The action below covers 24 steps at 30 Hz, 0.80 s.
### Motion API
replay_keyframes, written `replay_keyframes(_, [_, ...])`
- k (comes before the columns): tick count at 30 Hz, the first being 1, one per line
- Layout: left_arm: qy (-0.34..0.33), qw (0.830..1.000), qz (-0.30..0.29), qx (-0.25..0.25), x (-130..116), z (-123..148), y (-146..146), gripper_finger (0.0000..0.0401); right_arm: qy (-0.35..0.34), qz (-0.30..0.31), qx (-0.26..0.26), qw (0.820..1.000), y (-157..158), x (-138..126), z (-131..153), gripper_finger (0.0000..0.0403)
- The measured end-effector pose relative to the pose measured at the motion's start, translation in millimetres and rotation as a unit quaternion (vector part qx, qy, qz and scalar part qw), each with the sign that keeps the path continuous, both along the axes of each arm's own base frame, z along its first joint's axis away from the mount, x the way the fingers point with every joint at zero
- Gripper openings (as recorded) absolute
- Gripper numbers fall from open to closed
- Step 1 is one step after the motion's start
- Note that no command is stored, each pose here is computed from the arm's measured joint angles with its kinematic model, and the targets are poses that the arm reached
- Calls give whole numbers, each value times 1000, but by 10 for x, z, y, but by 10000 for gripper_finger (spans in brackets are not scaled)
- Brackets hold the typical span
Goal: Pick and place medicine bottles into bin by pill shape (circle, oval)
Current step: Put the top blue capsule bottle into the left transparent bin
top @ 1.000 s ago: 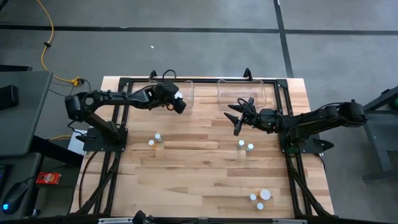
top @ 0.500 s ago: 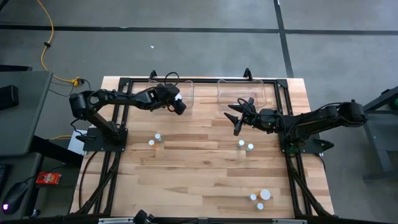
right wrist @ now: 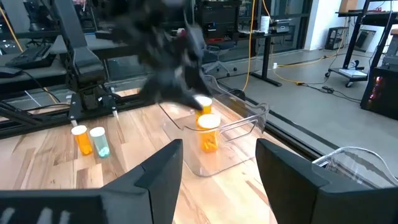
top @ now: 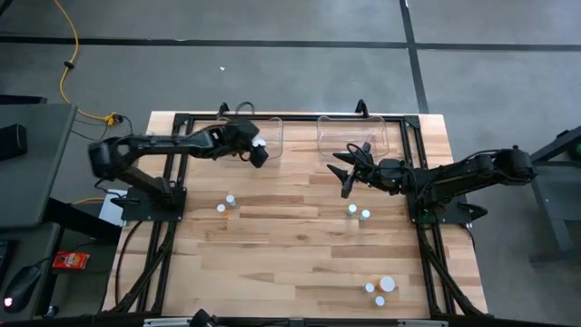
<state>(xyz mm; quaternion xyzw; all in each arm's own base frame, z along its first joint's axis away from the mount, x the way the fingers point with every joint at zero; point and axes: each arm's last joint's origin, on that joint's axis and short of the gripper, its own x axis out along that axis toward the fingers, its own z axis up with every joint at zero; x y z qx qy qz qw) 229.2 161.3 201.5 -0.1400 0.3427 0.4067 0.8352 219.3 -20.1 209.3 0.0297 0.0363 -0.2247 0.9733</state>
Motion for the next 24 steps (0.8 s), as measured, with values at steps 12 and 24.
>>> replay_keyframes(12, [-282,941,-157,100,-467,760,-882,282,-2,0,5,1000,0,0,0,197])
replay_keyframes(24, [-429,856,-240,159,-767,161,-1491,282,0,58,5,998,32,13,-1,197])
